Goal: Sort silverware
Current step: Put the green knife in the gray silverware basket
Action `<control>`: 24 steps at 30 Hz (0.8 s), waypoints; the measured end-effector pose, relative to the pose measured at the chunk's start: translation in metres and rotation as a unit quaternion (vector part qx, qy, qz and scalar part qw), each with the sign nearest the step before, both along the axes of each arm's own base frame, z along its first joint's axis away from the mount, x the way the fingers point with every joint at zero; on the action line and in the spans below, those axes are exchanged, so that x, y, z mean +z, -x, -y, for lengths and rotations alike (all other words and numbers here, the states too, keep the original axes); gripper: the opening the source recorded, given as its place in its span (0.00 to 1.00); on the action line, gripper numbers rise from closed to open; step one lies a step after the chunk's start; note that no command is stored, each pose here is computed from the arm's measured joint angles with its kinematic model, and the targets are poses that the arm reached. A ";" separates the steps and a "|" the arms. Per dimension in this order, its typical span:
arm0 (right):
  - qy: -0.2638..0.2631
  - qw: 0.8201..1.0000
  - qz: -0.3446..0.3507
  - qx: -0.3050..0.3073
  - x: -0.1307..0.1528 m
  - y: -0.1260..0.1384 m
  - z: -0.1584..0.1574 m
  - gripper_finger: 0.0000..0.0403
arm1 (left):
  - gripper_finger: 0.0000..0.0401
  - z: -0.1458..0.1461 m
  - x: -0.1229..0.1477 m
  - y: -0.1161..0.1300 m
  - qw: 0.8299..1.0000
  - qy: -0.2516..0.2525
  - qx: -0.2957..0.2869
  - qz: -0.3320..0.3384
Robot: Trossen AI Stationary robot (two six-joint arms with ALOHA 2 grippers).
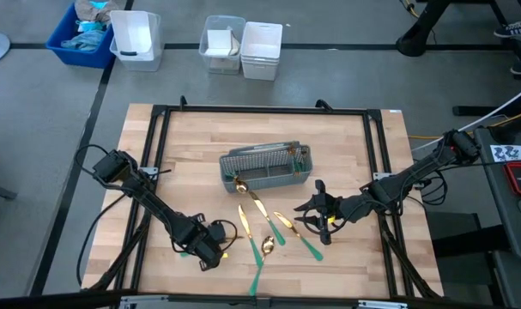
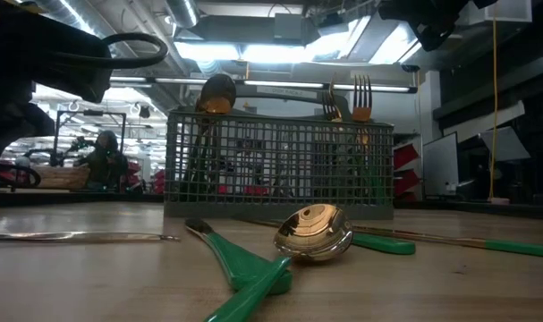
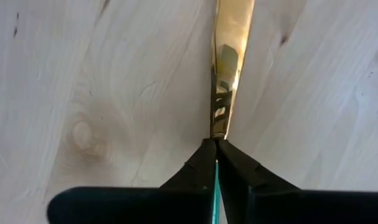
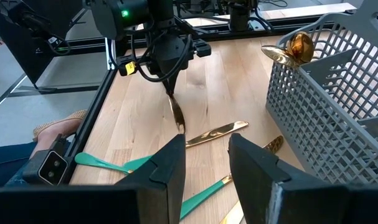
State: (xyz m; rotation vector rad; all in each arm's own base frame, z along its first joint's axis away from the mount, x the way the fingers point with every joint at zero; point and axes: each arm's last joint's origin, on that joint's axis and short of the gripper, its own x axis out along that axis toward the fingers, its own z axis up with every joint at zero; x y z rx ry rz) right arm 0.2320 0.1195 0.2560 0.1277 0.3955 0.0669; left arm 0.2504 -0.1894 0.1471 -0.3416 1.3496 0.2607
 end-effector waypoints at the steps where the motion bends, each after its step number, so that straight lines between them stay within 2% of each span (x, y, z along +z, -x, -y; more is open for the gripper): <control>1: 0.000 1.000 0.000 0.000 0.000 0.000 0.000 0.30 | 0.01 0.000 0.000 0.000 1.000 0.000 0.000 0.000; 8: 0.000 1.000 0.000 0.000 0.000 0.000 0.000 0.30 | 0.04 0.001 0.000 0.000 1.000 -0.001 -0.015 0.004; 18: 0.000 1.000 0.000 0.000 0.000 0.000 0.000 0.30 | 0.26 0.001 0.000 0.000 0.998 -0.009 -0.058 0.006; 24: 0.003 1.000 -0.005 0.002 -0.004 -0.003 -0.002 0.30 | 0.29 0.003 -0.008 -0.001 0.997 -0.025 -0.073 -0.003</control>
